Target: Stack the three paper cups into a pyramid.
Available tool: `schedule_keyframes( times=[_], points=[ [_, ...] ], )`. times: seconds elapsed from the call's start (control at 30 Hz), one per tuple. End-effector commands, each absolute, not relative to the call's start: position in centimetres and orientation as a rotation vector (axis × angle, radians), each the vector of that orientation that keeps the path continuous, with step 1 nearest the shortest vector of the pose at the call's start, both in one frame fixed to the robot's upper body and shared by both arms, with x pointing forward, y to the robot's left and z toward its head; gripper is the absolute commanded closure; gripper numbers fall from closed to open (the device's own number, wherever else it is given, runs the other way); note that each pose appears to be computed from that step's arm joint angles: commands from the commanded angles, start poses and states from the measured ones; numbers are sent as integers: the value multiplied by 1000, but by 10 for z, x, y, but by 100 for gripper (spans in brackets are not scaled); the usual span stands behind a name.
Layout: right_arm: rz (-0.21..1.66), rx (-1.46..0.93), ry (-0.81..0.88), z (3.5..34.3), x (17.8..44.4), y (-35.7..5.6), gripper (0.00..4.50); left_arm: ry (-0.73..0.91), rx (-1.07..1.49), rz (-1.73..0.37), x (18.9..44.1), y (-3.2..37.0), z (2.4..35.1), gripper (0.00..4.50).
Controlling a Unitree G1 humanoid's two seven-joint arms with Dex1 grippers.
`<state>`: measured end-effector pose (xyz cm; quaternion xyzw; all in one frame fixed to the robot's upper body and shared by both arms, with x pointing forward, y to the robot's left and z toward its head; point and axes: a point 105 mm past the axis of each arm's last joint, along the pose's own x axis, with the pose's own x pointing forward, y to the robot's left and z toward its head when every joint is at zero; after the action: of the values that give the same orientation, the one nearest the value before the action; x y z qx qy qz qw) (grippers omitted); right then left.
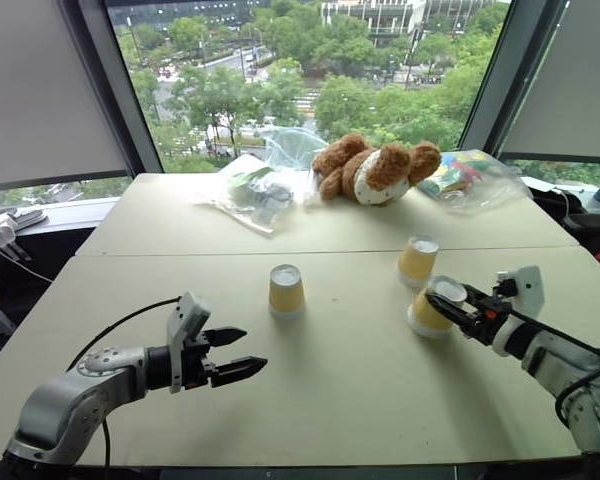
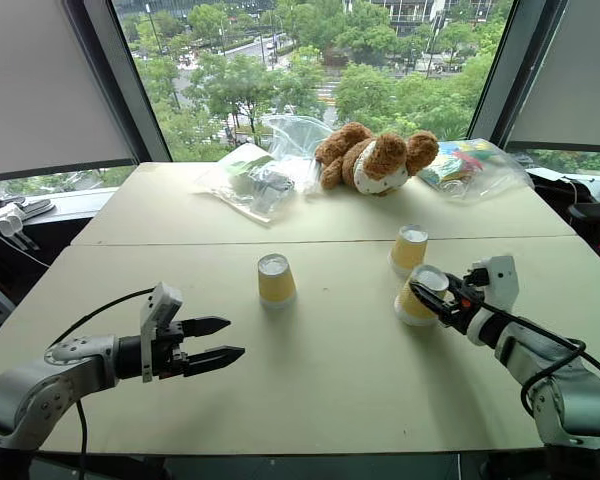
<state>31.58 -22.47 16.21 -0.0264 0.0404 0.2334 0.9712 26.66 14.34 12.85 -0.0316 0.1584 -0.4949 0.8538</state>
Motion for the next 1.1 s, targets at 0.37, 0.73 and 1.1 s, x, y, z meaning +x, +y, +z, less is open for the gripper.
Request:
schedule_keyframes(
  times=[0.37, 0.73, 1.1],
  points=[
    [577, -205, 44, 158, 350, -167, 219, 309, -42, -1013, 263, 148, 130, 0],
    [595, -193, 8, 175, 341, -172, 5, 314, -54, -985, 259, 155, 126, 0],
    [407, -63, -122, 240, 323, -234, 5, 305, -85, -1008, 269, 154, 132, 0]
  ],
)
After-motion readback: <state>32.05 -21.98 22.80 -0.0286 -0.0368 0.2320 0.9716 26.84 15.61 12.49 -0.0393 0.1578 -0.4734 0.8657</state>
